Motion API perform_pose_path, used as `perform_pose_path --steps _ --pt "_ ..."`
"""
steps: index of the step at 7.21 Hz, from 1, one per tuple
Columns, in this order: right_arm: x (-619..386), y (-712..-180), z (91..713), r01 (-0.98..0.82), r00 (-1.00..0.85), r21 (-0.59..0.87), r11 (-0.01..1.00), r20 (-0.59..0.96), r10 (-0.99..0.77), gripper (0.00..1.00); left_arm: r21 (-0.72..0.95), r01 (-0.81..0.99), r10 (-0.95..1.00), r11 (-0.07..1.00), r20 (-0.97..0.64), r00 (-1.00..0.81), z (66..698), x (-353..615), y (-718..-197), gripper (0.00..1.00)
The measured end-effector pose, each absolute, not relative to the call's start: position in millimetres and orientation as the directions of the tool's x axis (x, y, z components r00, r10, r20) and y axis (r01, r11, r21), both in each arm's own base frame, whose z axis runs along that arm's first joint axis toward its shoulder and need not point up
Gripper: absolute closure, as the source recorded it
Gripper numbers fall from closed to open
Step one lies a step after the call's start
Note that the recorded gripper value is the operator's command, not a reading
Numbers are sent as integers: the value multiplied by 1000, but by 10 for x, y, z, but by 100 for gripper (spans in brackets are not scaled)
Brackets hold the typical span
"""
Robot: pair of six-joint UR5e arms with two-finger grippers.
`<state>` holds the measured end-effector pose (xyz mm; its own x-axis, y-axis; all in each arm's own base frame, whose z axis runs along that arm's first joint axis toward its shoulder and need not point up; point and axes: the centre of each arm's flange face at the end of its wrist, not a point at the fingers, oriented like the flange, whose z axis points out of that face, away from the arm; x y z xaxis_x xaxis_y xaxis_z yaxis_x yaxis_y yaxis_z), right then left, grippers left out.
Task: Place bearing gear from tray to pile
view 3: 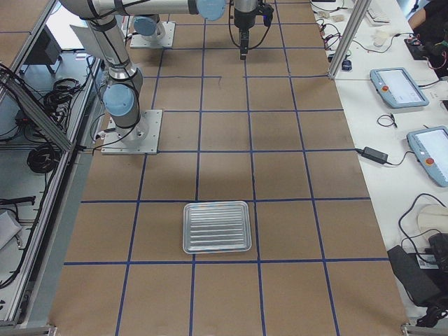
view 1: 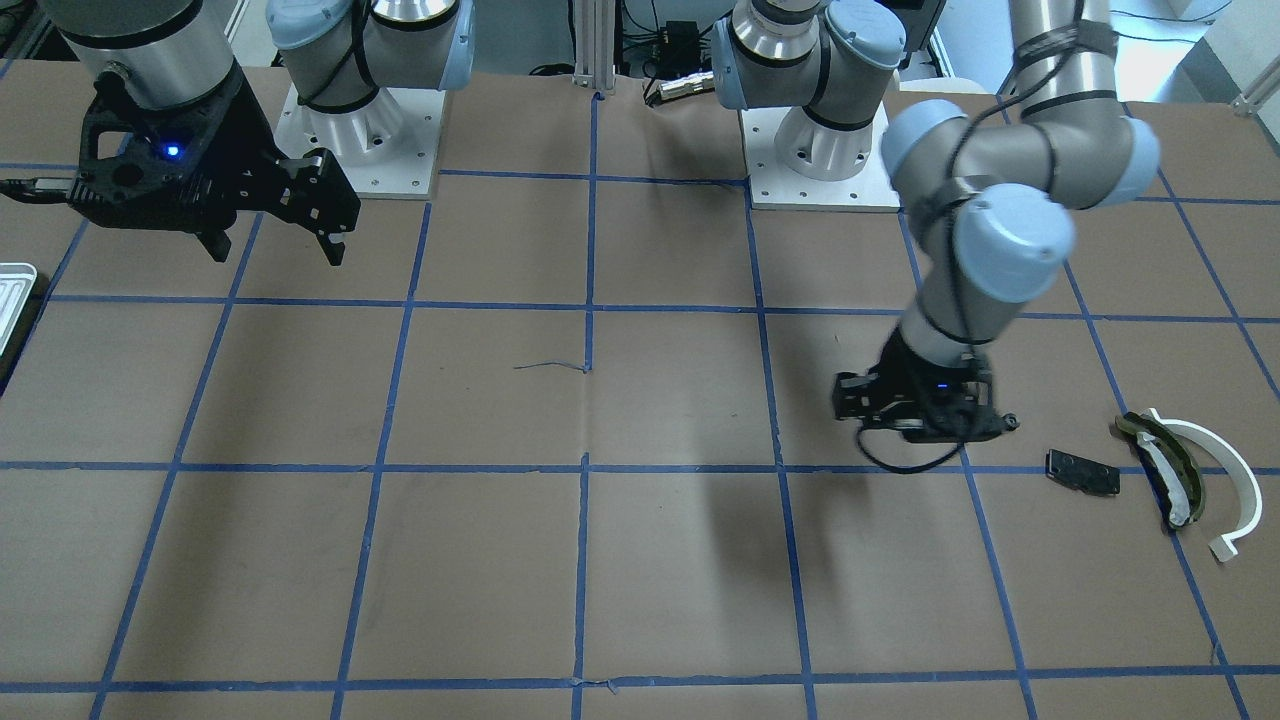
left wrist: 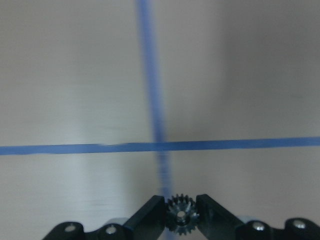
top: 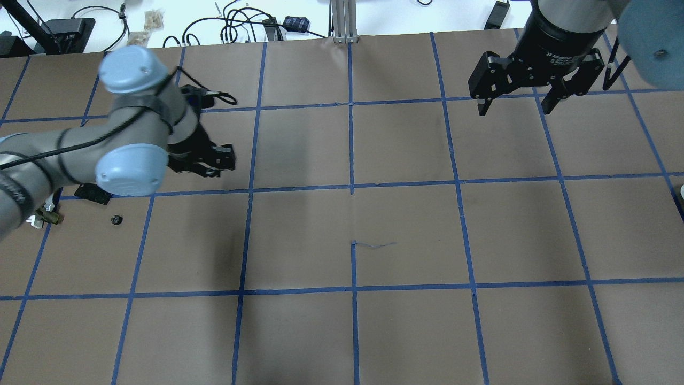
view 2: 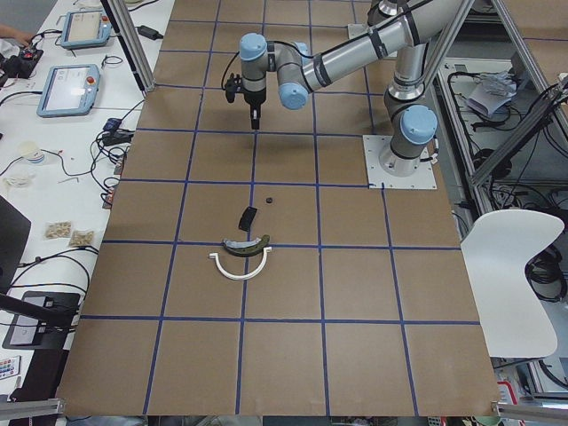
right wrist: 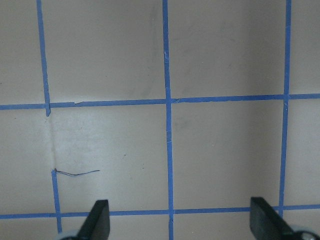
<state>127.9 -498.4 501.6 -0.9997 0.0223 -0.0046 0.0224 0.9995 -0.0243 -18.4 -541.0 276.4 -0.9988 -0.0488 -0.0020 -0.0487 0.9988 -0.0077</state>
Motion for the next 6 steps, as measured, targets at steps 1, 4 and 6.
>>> perform_pose_path --steps 1,4,6 --pt "1290 -5001 5004 23 -1000 -21 1000 -5 23 0 13 -56 -57 998 8 -998 2675 603 -5353 100" --pt "1315 -5110 5046 25 -1000 -2 1000 -3 25 0 52 -4 -7 999 52 -999 2354 2039 -4999 100" --pt "1323 -5144 5059 24 -1000 5 1000 -1 24 0 70 18 11 997 96 -995 2151 2213 -4904 100"
